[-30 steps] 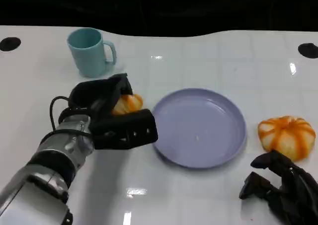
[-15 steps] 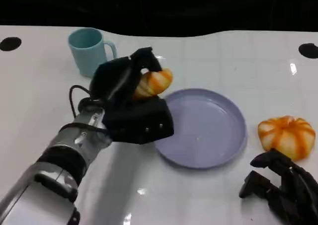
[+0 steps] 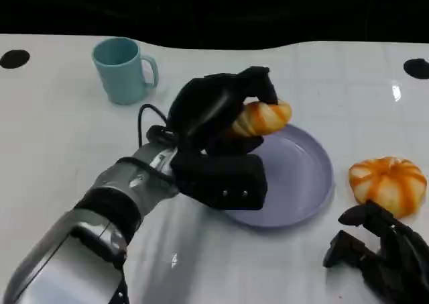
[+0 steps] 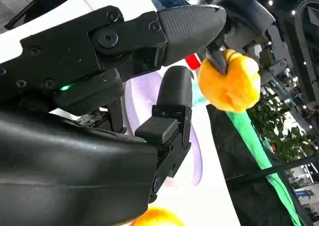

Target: Grasp the bread from the table and place it into the plate.

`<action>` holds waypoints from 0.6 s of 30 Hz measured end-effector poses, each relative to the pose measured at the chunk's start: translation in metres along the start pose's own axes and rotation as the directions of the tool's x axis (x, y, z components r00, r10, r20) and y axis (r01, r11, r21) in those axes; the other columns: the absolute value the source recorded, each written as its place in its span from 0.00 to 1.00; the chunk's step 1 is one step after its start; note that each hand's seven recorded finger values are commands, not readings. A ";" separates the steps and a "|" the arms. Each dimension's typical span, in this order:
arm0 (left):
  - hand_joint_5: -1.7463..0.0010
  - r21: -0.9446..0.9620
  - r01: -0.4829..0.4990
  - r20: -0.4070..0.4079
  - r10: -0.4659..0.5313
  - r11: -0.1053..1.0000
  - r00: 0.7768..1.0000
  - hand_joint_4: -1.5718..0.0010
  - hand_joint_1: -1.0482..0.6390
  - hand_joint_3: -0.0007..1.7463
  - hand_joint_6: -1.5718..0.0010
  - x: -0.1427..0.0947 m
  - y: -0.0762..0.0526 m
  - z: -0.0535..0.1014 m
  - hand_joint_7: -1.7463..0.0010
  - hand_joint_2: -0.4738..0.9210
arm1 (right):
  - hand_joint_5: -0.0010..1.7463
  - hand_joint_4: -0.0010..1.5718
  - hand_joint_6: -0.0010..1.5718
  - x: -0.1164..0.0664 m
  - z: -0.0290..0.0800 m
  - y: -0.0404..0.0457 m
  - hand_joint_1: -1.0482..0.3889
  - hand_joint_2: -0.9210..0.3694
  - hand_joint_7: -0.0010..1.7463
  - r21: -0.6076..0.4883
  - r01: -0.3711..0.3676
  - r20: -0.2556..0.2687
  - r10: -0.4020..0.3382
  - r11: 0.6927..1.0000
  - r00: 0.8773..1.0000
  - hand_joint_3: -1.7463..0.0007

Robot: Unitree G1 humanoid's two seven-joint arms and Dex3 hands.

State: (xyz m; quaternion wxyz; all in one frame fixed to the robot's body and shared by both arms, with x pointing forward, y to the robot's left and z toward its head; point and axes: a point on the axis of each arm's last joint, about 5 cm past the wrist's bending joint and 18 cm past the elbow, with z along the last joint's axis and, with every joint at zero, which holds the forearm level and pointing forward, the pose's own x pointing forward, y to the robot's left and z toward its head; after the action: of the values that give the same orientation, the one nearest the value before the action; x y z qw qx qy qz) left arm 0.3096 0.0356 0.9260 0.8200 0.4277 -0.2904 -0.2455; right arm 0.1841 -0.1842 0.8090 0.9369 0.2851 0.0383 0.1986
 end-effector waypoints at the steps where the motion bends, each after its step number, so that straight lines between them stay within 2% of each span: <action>1: 0.00 0.003 0.046 0.005 -0.046 0.999 0.999 0.41 0.53 0.67 0.54 0.002 0.000 0.001 0.00 0.73 | 0.85 0.42 0.36 0.000 0.000 0.0001 0.38 0.00 0.69 0.000 0.000 0.000 0.000 1.000 1.000 0.87; 5: 0.00 0.006 0.170 0.006 -0.170 0.985 0.985 0.43 0.53 0.66 0.54 0.005 -0.001 0.005 0.00 0.72 | 0.85 0.42 0.37 0.000 0.000 0.0006 0.37 0.00 0.69 -0.006 0.006 0.001 -0.006 1.000 1.000 0.87; 6: 0.00 0.005 0.182 0.005 -0.182 0.983 0.983 0.45 0.53 0.64 0.55 0.005 -0.002 0.005 0.04 0.72 | 0.85 0.42 0.37 0.000 0.000 0.0006 0.38 0.00 0.69 -0.008 0.008 0.001 -0.008 1.000 1.000 0.87; 7: 0.00 0.005 0.189 0.004 -0.189 0.982 0.982 0.49 0.52 0.58 0.54 0.005 -0.002 0.005 0.16 0.76 | 0.85 0.43 0.37 0.000 0.000 0.0006 0.38 0.00 0.69 -0.009 0.010 0.002 -0.010 1.000 1.000 0.87; 8: 0.00 -0.003 0.204 -0.001 -0.204 0.979 0.979 0.51 0.52 0.55 0.53 0.005 -0.001 0.005 0.22 0.78 | 0.85 0.43 0.37 0.000 0.000 0.0006 0.38 0.00 0.69 -0.010 0.011 0.002 -0.011 1.000 1.000 0.87; 10: 0.00 -0.031 0.253 -0.029 -0.254 0.967 0.967 0.53 0.51 0.51 0.53 0.007 0.001 0.005 0.28 0.80 | 0.85 0.43 0.37 0.000 0.000 0.0005 0.38 0.00 0.69 -0.009 0.012 0.002 -0.011 1.000 1.000 0.87; 11: 0.27 -0.042 0.270 -0.038 -0.272 0.962 0.962 0.66 0.46 0.41 0.64 0.008 0.001 0.004 0.50 0.89 | 0.85 0.43 0.38 0.000 0.000 0.0005 0.37 0.00 0.69 -0.008 0.012 0.002 -0.012 1.000 1.000 0.87; 12: 0.52 -0.049 0.304 -0.047 -0.307 0.951 0.951 0.69 0.43 0.34 0.66 0.008 0.002 0.004 0.73 0.96 | 0.85 0.43 0.38 0.000 0.000 0.0005 0.37 0.00 0.69 -0.008 0.012 0.002 -0.012 1.000 1.000 0.87; 13: 0.61 -0.057 0.350 -0.059 -0.353 0.935 0.934 0.70 0.42 0.31 0.67 0.009 0.003 0.004 0.81 0.98 | 0.85 0.43 0.38 0.000 0.000 0.0006 0.37 0.00 0.69 -0.008 0.013 0.003 -0.013 1.000 1.000 0.87; 15: 0.75 -0.071 0.427 -0.078 -0.432 0.901 0.899 0.82 0.33 0.29 0.77 0.011 0.005 0.003 0.93 1.00 | 0.85 0.43 0.37 0.000 0.000 0.0010 0.37 0.00 0.68 -0.010 0.016 0.005 -0.016 1.000 1.000 0.87; 16: 0.77 -0.069 0.460 -0.086 -0.464 0.885 0.881 0.83 0.32 0.29 0.78 0.012 0.006 0.004 0.95 1.00 | 0.85 0.43 0.37 0.000 0.000 0.0010 0.37 0.00 0.68 -0.009 0.016 0.006 -0.015 1.000 1.000 0.87; 18: 0.78 -0.060 0.494 -0.095 -0.497 0.868 0.862 0.84 0.31 0.29 0.79 0.015 0.008 0.004 0.96 1.00 | 0.85 0.43 0.37 0.000 0.000 0.0009 0.37 0.00 0.68 -0.008 0.012 0.006 -0.012 1.000 1.000 0.87</action>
State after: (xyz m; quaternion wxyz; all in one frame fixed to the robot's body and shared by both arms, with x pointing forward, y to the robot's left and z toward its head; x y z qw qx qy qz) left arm 0.3185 0.0281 0.9389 0.7510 0.4865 -0.1222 -0.4294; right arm 0.1839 -0.1835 0.8095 0.9393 0.2817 0.0366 0.1922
